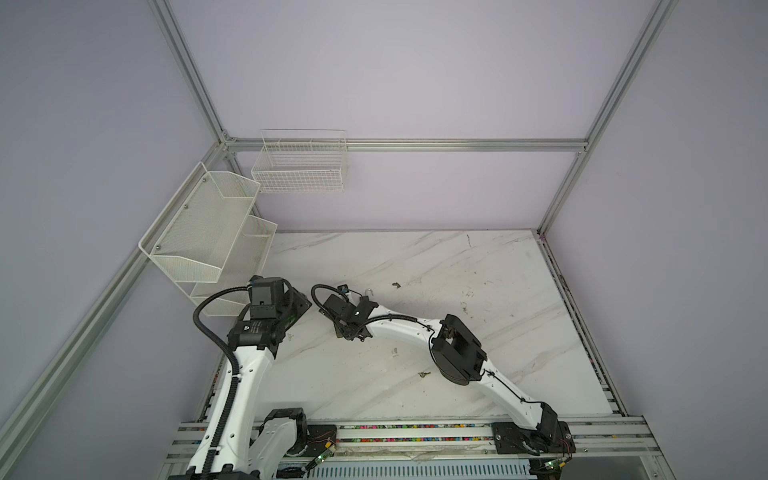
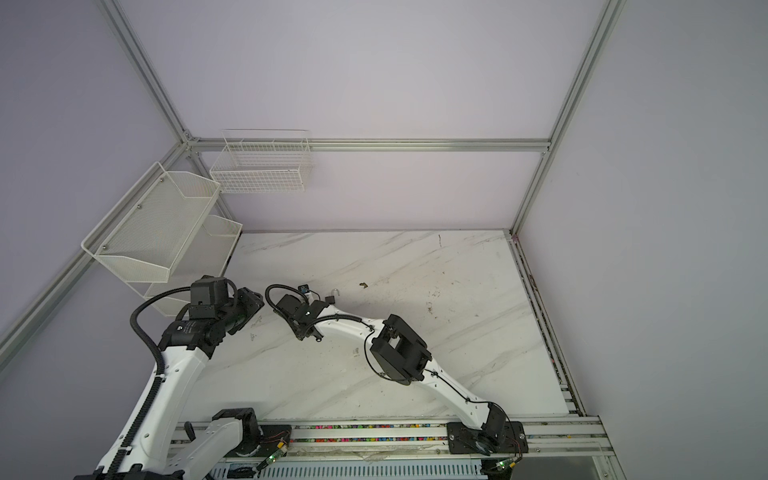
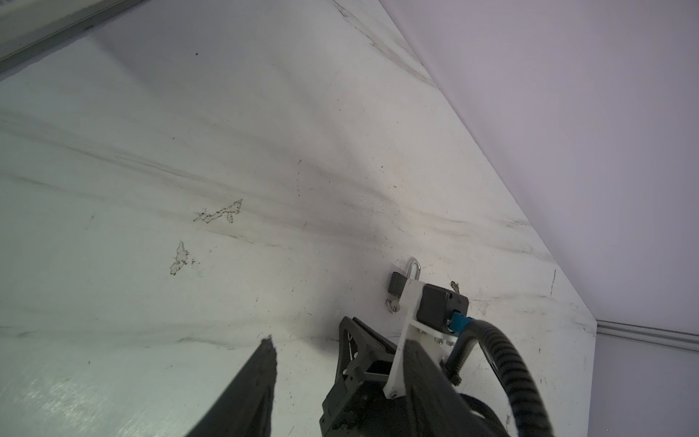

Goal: Unlock with the key
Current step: 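Lift the silver key with the right gripper while the left arm rises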

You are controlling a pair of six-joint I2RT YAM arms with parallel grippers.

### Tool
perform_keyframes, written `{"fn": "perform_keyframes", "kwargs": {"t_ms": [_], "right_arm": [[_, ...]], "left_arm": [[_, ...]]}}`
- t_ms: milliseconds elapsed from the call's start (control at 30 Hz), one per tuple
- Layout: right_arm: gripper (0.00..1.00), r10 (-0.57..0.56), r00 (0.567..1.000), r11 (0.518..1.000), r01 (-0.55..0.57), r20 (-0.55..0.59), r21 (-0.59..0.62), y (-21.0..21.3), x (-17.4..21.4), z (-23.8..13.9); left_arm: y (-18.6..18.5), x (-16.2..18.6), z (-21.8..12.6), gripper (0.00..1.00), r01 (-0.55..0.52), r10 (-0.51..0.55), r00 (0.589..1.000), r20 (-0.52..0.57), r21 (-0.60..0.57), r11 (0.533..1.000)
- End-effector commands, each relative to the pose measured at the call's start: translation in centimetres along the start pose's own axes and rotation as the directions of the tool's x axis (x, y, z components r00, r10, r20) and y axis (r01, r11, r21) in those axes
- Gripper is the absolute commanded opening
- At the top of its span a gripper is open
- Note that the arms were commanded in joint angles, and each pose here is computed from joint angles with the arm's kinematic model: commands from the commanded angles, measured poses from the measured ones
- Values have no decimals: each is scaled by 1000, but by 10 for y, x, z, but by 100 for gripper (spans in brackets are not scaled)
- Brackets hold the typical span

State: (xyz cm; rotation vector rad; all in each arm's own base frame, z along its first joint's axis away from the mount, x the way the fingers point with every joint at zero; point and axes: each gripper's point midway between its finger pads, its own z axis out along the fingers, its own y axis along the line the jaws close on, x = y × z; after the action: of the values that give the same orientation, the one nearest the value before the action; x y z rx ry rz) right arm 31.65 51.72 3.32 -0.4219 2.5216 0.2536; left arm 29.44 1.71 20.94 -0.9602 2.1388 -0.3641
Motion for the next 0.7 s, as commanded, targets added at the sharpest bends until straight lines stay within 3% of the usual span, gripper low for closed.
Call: {"fn": "perform_keyframes", "kwargs": {"t_ms": [0, 367, 667], "right_arm": [[13, -12, 1000, 1000, 12, -4, -16, -1, -6, -18], [7, -45, 999, 995, 45, -3, -87, -1, -14, -34], [0, -75, 997, 976, 78, 23, -202, -5, -21, -69]], "left_arm": [[3, 3, 5, 54, 16, -16, 1000, 0, 14, 1000], [3, 8, 7, 55, 30, -30, 999, -19, 20, 999], [1, 24, 9, 55, 76, -72, 994, -85, 52, 996]]}}
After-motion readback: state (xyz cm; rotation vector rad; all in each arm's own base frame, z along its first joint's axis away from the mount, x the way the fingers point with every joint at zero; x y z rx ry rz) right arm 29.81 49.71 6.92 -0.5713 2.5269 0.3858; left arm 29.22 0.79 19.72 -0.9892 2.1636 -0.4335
